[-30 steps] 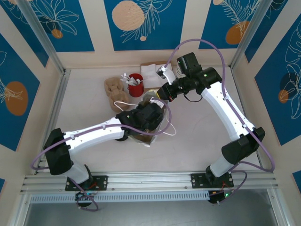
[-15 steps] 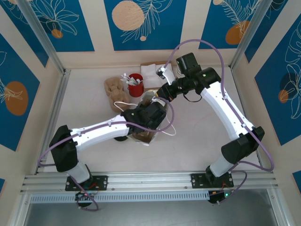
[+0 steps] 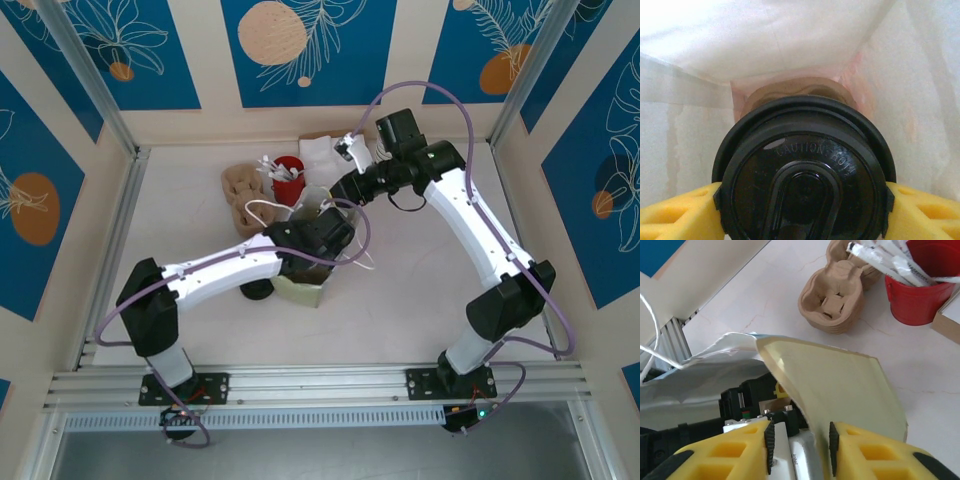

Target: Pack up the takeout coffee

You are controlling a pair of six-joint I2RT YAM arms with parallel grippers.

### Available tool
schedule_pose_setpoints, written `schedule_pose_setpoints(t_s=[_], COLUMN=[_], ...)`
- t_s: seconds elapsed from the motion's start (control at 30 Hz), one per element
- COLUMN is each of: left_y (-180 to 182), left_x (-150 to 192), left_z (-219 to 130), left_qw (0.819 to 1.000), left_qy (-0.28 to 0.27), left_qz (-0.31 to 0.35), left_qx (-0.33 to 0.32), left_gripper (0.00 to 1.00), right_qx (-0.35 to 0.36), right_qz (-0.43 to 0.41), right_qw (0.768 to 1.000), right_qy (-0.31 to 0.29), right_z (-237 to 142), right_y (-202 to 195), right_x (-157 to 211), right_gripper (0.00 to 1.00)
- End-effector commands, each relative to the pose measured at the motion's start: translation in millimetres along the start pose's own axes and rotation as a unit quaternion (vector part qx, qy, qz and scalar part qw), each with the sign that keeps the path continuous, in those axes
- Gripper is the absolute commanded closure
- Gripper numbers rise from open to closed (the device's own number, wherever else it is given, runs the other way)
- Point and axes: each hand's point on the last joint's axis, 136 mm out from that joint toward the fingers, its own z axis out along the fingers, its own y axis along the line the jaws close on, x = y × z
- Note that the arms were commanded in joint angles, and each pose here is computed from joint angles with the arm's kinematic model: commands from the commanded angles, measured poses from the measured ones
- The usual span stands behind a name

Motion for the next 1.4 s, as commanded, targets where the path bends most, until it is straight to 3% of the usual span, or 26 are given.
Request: schedule_pose_setpoints(t_s=[0.0, 0.4, 0.6, 0.97, 1.37], left_y=[2.0, 7.6, 9.2, 7.7, 4.9], left_x=[-1.4, -2.6, -0.4, -3.4, -8.4], left_z=[7.0, 33.2, 45.7, 66.2, 92.4], left_qw=[1.0, 0.996, 0.992, 0.984, 0.976], left_qy=[0.02, 0.07, 0.101, 0.149, 0.184], left_qz=[-0.013, -0.044, -0.059, -0.08, -0.089], left_qx=[0.009, 0.031, 0.039, 0.059, 0.076], left_gripper=[0.28, 0.29, 0.31, 0.34, 0.37], right_qx=[-0.011, 0.069, 0.099, 0.17, 0.139], right_qz=[0.001, 0.037, 0.058, 0.182, 0.288], right_qw=[0.999, 0.988, 0.98, 0.946, 0.93], right_qy=[-0.038, -0.136, -0.162, -0.207, -0.182], right_z=[-14.8, -74.1, -90.7, -119.3, -112.5], right_y=[4.5, -19.4, -20.0, -44.4, -36.4], right_x=[-27.1, -72.2, -68.9, -26.5, 41.5], right_gripper=[0.59, 0.53, 0.52, 0.52, 0.52])
